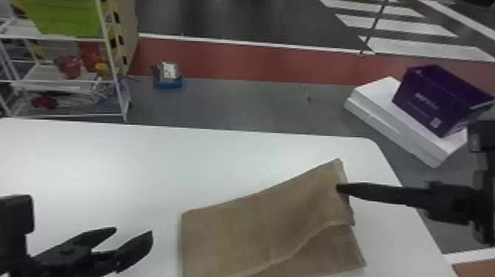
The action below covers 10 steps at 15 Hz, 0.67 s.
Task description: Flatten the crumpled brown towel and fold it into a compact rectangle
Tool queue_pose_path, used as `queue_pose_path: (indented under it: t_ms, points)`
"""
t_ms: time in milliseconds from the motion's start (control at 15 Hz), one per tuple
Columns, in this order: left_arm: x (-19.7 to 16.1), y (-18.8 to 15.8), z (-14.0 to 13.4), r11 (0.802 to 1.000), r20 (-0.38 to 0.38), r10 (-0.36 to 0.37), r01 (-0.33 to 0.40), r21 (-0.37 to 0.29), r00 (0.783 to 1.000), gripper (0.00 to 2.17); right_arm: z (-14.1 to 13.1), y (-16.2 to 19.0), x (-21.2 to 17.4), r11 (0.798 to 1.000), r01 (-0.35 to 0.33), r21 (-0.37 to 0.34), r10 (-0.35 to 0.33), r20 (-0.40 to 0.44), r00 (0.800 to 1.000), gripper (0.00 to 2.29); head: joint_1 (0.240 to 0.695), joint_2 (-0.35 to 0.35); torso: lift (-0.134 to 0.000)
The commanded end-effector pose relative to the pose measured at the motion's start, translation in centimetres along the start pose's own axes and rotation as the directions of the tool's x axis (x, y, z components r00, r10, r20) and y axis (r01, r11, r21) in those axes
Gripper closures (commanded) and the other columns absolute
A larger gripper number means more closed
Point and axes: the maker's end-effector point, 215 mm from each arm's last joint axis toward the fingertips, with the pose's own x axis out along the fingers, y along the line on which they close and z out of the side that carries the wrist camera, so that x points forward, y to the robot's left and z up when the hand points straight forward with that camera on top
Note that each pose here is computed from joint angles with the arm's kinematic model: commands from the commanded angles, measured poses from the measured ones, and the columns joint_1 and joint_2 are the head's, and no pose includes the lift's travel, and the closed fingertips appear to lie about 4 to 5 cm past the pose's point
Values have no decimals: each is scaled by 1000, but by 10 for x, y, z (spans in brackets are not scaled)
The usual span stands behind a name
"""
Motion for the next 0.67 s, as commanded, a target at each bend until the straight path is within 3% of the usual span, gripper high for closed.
queue_pose_path:
  t_ms: [0, 133, 200, 333, 400, 467, 600]
  points:
    - [1, -2, 2, 1000, 3, -4, 4, 0, 1000, 76, 27, 9, -15, 999, -9, -44, 12, 54, 998, 1025, 695, -188, -124]
    - [3, -2, -1, 1000, -2, -8, 8, -4, 1000, 76, -10, -4, -1, 1000, 17, 11, -16, -24, 1000, 1025, 695, -200, -124]
    - [2, -1, -2, 1000, -3, -5, 5, -5, 1000, 76, -14, -11, -1, 999, 40, 18, -39, -28, 999, 1025, 695, -202, -124]
    - [3, -1, 0, 1000, 0, -5, 5, -4, 1000, 76, 3, -5, -12, 1000, 26, -2, -26, 12, 1000, 1025, 695, -202, -124]
    - [4, -1, 1, 1000, 1, -6, 6, -3, 1000, 76, -9, -8, -5, 999, 33, 11, -33, -21, 999, 1025, 695, -204, -124]
    - [3, -1, 2, 1000, 3, -7, 7, -2, 1000, 76, -11, -3, -2, 1000, 12, 11, -12, -23, 1000, 1025, 695, -207, -124]
    - [4, -1, 1, 1000, 0, -7, 7, -4, 1000, 76, 15, 21, -15, 998, -54, -31, 55, 43, 998, 1025, 695, -202, -124]
